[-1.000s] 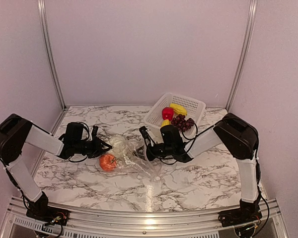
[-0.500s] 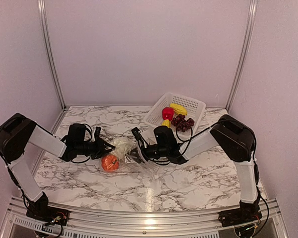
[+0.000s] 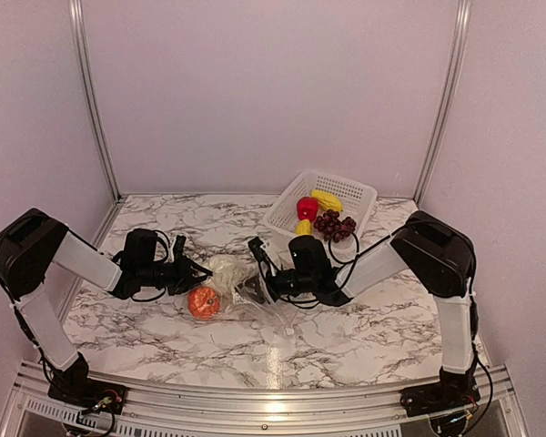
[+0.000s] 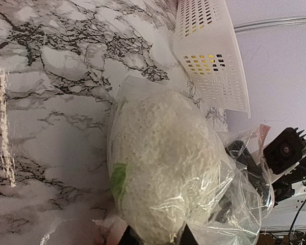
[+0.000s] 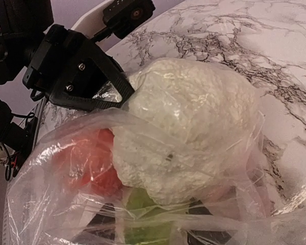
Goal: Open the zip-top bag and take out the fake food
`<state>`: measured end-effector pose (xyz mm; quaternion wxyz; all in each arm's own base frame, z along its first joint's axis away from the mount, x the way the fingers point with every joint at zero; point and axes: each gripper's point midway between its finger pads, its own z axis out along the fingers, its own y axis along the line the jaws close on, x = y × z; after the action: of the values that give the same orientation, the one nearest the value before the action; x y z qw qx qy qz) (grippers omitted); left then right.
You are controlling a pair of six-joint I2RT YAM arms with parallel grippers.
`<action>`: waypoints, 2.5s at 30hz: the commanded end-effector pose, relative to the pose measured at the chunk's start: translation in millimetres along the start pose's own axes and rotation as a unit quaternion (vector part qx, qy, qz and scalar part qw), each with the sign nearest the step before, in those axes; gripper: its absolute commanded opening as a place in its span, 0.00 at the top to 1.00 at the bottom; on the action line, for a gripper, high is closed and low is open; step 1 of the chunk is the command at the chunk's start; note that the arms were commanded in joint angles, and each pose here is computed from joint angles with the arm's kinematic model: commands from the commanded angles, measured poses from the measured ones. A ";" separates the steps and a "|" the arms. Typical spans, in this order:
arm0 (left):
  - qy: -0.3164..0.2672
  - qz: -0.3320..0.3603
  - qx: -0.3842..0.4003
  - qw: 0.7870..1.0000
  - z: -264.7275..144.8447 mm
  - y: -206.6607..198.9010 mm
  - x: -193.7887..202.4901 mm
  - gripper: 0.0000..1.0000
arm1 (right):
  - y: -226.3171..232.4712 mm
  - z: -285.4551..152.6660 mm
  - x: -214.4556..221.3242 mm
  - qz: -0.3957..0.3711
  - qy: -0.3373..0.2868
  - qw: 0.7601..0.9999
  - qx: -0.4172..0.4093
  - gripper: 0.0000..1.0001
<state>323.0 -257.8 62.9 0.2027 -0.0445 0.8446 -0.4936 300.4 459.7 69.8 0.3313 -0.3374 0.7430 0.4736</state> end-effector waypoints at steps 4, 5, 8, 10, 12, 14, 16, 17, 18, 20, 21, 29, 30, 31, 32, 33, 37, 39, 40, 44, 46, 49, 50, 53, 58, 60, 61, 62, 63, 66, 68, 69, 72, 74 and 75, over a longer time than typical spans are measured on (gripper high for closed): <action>-0.001 -0.022 0.022 0.999 2.6 -3.2 3.9 1.00 | 52.1 -0.6 15.3 -0.087 0.008 0.995 -0.053 0.60; -0.001 -0.023 0.023 0.999 2.7 -3.4 3.8 1.00 | 55.3 1.1 16.2 -0.092 0.009 0.994 -0.058 0.60; -0.001 -0.022 0.023 0.999 2.4 -2.8 4.6 1.00 | 52.5 5.0 14.6 -0.105 0.008 0.993 -0.045 0.60; 0.000 -0.023 0.022 0.999 2.0 -0.5 6.8 1.00 | 48.7 8.0 10.9 -0.109 0.006 0.993 -0.034 0.60; 0.000 -0.023 0.021 1.000 1.7 1.2 8.4 1.00 | 50.6 12.5 9.5 -0.112 0.011 0.993 -0.041 0.61; 0.000 -0.025 0.019 1.000 -0.2 1.9 9.4 1.00 | 53.8 14.7 9.6 -0.111 0.010 0.992 -0.051 0.61; -0.004 -0.025 0.011 1.000 -4.7 4.1 8.4 0.89 | 56.4 13.6 12.6 -0.107 0.012 0.992 -0.060 0.60; -0.008 -0.025 0.005 1.000 -8.8 5.5 6.9 0.83 | 57.2 12.4 14.5 -0.107 0.013 0.992 -0.062 0.60; -0.014 -0.025 0.000 1.000 -13.6 6.8 4.5 0.76 | 57.8 10.5 16.4 -0.108 0.015 0.992 -0.064 0.58; -0.025 -0.022 -0.015 0.999 -24.7 9.7 0.7 0.65 | 59.0 6.5 19.9 -0.107 0.016 0.992 -0.065 0.57; -0.029 -0.018 -0.029 0.999 -29.7 12.6 -0.3 0.60 | 59.7 4.9 20.5 -0.105 0.016 0.992 -0.066 0.57; -0.041 0.010 -0.140 0.989 -73.3 28.7 6.9 0.30 | 71.4 2.1 22.4 -0.087 0.013 0.991 -0.098 0.54; -0.042 0.009 -0.147 0.988 -77.8 31.2 9.4 0.28 | 71.4 2.0 22.7 -0.086 0.013 0.991 -0.100 0.54; -0.044 0.006 -0.153 0.987 -82.4 34.3 11.4 0.27 | 71.6 1.9 23.3 -0.084 0.013 0.991 -0.101 0.54; -0.044 0.001 -0.164 0.986 -87.0 38.8 14.5 0.26 | 72.4 2.0 24.2 -0.082 0.014 0.991 -0.103 0.54; -0.046 -0.002 -0.174 0.984 -92.0 42.2 16.1 0.26 | 72.6 2.2 24.8 -0.080 0.015 0.991 -0.104 0.54; -0.056 -0.014 -0.201 0.978 -107.4 55.3 24.4 0.21 | 76.6 3.1 26.9 -0.080 0.017 0.991 -0.104 0.56; -0.057 -0.017 -0.207 0.977 -113.0 59.4 27.9 0.19 | 76.1 3.9 28.2 -0.080 0.018 0.992 -0.101 0.57; -0.057 -0.020 -0.212 0.976 -116.4 61.6 29.9 0.19 | 74.7 4.6 30.2 -0.078 0.021 0.992 -0.097 0.58; -0.070 -0.044 -0.239 0.967 -134.0 74.0 37.6 0.20 | 65.3 5.8 36.9 -0.077 0.030 0.994 -0.077 0.58; -0.075 -0.054 -0.235 0.968 -139.1 73.9 42.4 0.20 | 63.9 5.9 39.9 -0.075 0.033 0.994 -0.076 0.58; -0.061 -0.066 -0.222 0.971 -141.3 70.0 54.6 0.20 | 66.8 6.2 43.9 -0.072 0.039 0.993 -0.087 0.57; -0.055 -0.067 -0.211 0.974 -140.7 67.2 59.0 0.21 | 68.0 6.3 43.8 -0.071 0.038 0.992 -0.092 0.57; -0.033 -0.068 -0.173 0.982 -136.7 59.9 73.2 0.26 | 73.8 6.8 41.8 -0.072 0.037 0.991 -0.110 0.56; -0.013 -0.060 -0.139 0.988 -130.9 57.0 86.9 0.42 | 76.8 15.3 39.3 -0.062 0.039 0.989 -0.128 0.56; -0.014 -0.061 -0.129 0.990 -128.2 55.2 86.2 0.48 | 76.6 20.0 40.4 -0.057 0.044 0.989 -0.132 0.56; -0.014 -0.060 -0.125 0.990 -126.5 54.2 85.4 0.51 | 75.3 21.1 40.0 -0.055 0.043 0.989 -0.131 0.57; -0.017 -0.057 -0.122 0.991 -124.6 53.0 83.2 0.55 | 74.1 22.6 40.3 -0.054 0.043 0.989 -0.129 0.57; -0.016 -0.057 -0.119 0.991 -122.2 52.9 83.0 0.58 | 72.3 23.9 40.4 -0.053 0.044 0.990 -0.126 0.58; -0.013 -0.059 -0.113 0.992 -114.0 53.7 82.7 0.67 | 71.2 26.8 43.1 -0.051 0.047 0.989 -0.128 0.59; -0.013 -0.051 -0.101 0.993 -105.5 48.6 79.3 0.72 | 73.8 27.8 45.4 -0.050 0.051 0.987 -0.141 0.60; -0.011 -0.047 -0.098 0.994 -100.9 46.2 78.2 0.76 | 76.3 27.3 45.8 -0.050 0.052 0.986 -0.149 0.60; -0.007 -0.040 -0.083 0.996 -84.5 36.8 73.2 0.88 | 82.4 25.3 44.0 -0.054 0.049 0.983 -0.166 0.57; -0.009 -0.032 -0.070 0.997 -73.7 27.3 66.8 0.95 | 83.6 26.3 42.9 -0.053 0.050 0.983 -0.169 0.55; -0.011 -0.031 -0.062 0.998 -68.9 23.3 65.0 0.98 | 83.6 26.8 42.3 -0.053 0.051 0.983 -0.169 0.54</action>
<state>219.9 -185.0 36.6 0.1659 -0.1040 0.8890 -0.4140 220.1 494.2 59.6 0.2647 -0.4409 0.6664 0.5398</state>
